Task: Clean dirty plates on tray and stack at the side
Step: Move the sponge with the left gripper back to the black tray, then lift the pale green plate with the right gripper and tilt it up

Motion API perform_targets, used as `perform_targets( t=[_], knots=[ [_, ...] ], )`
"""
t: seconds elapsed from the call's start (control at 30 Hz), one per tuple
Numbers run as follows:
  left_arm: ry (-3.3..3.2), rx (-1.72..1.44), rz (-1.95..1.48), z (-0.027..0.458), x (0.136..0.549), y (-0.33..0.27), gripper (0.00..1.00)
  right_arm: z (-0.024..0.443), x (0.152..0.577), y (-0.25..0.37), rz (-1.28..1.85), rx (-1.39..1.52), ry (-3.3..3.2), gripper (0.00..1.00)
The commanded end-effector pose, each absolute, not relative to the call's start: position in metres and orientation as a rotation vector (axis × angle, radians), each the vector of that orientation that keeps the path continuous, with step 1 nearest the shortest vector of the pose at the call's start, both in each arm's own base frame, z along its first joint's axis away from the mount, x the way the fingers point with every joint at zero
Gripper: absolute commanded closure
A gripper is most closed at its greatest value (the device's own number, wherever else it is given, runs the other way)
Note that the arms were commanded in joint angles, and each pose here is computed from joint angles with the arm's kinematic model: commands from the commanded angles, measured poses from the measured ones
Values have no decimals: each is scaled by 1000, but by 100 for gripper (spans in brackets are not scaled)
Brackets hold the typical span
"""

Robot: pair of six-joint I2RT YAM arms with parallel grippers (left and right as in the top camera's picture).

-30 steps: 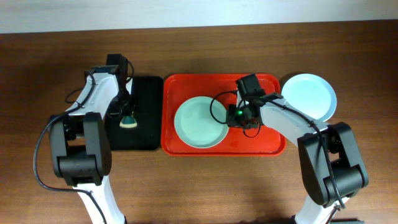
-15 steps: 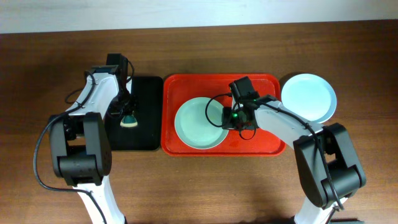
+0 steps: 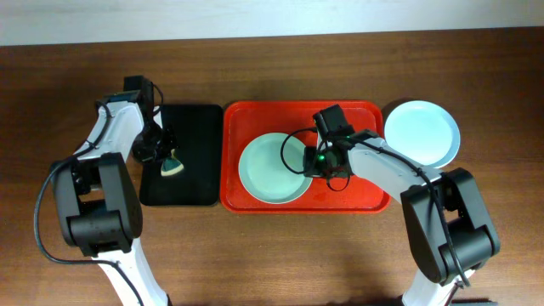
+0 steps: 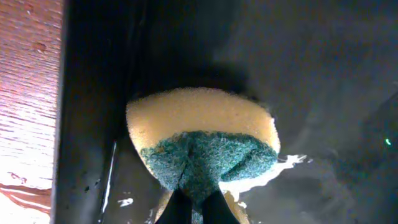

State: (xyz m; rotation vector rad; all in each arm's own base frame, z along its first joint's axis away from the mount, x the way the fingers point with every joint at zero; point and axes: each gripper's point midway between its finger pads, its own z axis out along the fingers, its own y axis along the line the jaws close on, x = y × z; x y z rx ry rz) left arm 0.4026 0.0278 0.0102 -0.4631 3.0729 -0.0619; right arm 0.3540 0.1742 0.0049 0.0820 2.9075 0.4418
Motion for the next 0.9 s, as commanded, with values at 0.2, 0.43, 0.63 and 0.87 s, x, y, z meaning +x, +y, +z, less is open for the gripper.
perform_targets(
  t=[0.2,0.43,0.63,0.87],
  knots=[
    [3073,-491,-50,12,397,29,100,-8,343,173,395,64,2948,96],
    [3075,-491,-50,11,396,29,100,17,356,190,587,59,2912,96],
    [3075,-491,-49,11,396,29,100,64,370,215,842,25,2857,96],
    [3075,-491,-50,11,396,29,100,96,389,221,841,61,2813,96]
  ],
)
